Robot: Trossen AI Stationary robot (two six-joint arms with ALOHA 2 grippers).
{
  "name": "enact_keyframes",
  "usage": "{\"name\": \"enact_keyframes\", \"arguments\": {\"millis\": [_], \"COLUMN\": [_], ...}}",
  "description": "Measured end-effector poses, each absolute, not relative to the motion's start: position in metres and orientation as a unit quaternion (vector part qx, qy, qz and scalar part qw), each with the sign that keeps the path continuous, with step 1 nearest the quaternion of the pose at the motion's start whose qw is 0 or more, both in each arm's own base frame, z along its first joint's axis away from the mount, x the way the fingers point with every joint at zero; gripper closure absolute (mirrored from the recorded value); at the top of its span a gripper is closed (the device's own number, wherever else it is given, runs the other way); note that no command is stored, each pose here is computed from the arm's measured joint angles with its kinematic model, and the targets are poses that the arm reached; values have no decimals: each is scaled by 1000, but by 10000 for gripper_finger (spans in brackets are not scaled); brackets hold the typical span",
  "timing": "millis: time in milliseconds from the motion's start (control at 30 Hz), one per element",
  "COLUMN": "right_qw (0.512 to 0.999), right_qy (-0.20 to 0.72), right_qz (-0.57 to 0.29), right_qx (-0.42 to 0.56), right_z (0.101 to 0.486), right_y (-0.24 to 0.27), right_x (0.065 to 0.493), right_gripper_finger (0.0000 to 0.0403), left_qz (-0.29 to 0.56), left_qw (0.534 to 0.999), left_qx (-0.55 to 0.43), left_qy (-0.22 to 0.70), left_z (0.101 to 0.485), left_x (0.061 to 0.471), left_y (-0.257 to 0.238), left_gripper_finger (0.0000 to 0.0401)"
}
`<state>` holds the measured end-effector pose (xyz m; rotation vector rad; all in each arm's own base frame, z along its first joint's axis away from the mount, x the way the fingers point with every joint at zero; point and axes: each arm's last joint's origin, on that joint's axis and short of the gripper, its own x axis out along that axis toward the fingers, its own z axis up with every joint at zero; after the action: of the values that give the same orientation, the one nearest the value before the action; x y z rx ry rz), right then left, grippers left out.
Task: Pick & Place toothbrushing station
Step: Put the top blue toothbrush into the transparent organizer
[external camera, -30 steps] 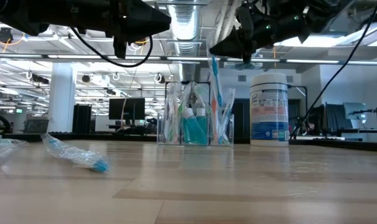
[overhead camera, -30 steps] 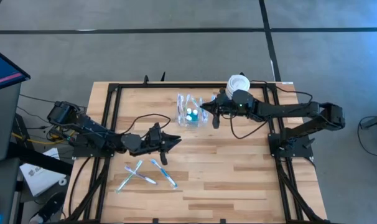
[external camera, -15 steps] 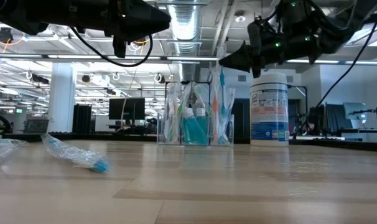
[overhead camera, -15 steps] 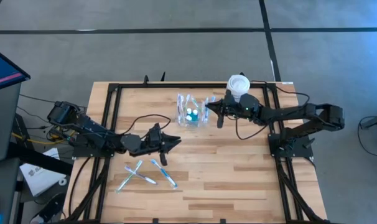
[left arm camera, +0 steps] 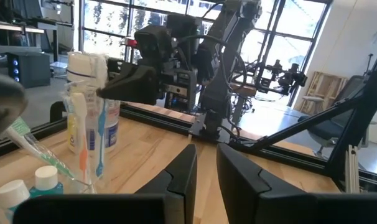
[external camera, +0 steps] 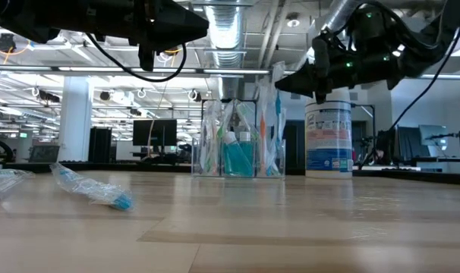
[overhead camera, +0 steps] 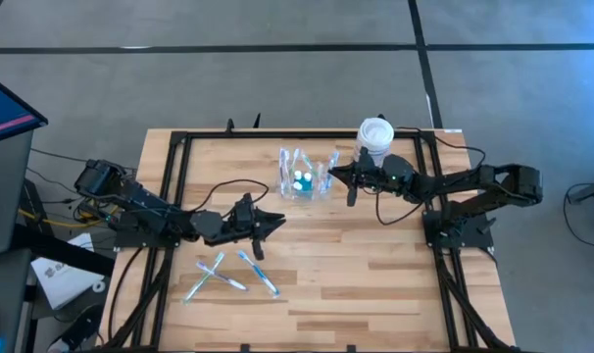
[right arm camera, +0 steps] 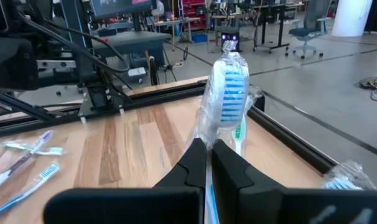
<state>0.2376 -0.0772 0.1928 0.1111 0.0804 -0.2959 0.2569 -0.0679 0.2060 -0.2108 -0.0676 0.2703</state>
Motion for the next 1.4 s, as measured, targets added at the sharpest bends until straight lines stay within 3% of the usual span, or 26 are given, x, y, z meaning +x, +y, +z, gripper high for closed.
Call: {"name": "enact_keyframes", "arguments": {"millis": [500, 867, 1400], "right_qw": [985, 984, 983], "right_qy": [52, 54, 59], "right_qz": [-151, -152, -152], "right_qx": [63, 76, 89], "right_z": [184, 155, 150], "right_y": [-78, -83, -83], "right_x": [234, 249, 250], "right_gripper_finger": [403, 399, 339], "left_qz": [138, 140, 140], "left_qw": [984, 984, 984], "left_qx": [-103, -103, -103], "left_qy": [-34, -34, -33], "left_z": [206, 206, 206], "left_x": [257, 257, 257], "left_y": [-68, -67, -67], "left_gripper_finger": [345, 345, 345]}}
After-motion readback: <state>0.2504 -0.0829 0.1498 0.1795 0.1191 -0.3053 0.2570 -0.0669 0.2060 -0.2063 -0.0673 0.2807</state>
